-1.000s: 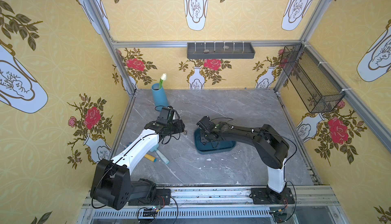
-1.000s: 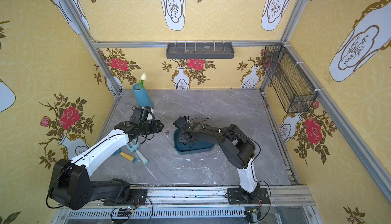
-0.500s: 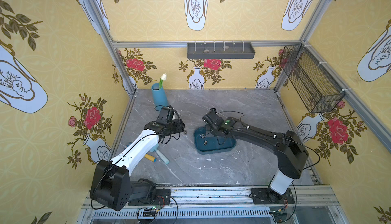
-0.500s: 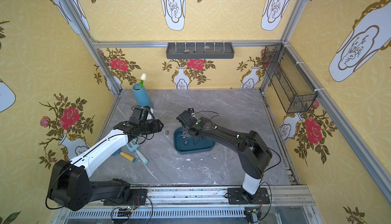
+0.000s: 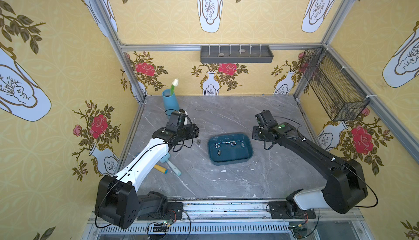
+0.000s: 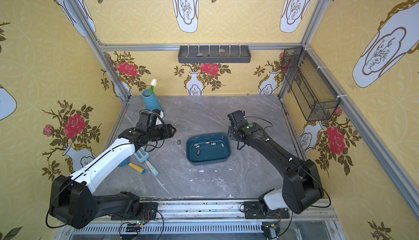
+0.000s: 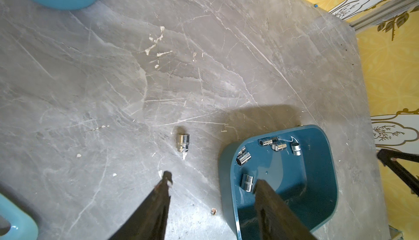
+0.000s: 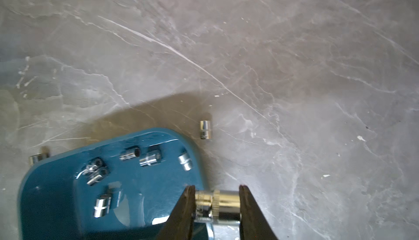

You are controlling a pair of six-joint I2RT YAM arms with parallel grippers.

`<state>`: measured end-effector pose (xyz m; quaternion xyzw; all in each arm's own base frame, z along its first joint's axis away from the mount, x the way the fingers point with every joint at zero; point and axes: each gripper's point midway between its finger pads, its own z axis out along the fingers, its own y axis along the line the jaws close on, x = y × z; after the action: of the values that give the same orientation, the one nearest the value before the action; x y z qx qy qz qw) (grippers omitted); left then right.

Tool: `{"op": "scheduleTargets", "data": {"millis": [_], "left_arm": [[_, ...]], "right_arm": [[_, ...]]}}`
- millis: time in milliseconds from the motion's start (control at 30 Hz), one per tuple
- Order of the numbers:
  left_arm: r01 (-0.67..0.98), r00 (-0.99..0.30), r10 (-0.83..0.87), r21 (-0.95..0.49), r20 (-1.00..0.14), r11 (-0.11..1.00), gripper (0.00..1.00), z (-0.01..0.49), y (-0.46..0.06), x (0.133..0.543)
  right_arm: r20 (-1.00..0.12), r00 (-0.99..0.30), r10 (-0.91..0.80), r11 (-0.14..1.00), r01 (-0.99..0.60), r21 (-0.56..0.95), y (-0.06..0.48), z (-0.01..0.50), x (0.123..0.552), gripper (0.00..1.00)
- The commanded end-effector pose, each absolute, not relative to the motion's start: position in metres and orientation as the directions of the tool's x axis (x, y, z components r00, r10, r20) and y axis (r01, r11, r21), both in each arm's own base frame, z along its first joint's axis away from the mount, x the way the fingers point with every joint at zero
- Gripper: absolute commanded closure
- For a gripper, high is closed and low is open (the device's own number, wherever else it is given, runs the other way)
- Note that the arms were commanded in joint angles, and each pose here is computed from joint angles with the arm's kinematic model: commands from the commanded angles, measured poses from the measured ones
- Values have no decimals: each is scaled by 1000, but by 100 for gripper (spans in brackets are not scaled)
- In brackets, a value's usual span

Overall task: Take out the socket from the storage box
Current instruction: Place the socket head at the center of the board.

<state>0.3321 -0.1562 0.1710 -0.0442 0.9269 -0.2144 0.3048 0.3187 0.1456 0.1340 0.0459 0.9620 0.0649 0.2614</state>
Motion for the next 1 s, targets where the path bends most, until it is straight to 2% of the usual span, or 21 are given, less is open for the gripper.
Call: {"op": "scheduleTargets", "data": {"millis": [0, 433, 967], "left_arm": [[59, -816, -204, -430, -541, 901, 36, 172, -159, 330], [54, -826, -196, -421, -528, 905, 36, 166, -160, 330], [55, -832, -194, -424, -520, 904, 36, 165, -161, 329]], "right_arm": [[-462, -876, 141, 979, 53, 197, 135, 120, 321, 66], [-327, -927, 182, 977, 132, 170, 117, 46, 328, 66], [-275, -943, 187, 978, 151, 146, 116, 22, 330, 64]]}}
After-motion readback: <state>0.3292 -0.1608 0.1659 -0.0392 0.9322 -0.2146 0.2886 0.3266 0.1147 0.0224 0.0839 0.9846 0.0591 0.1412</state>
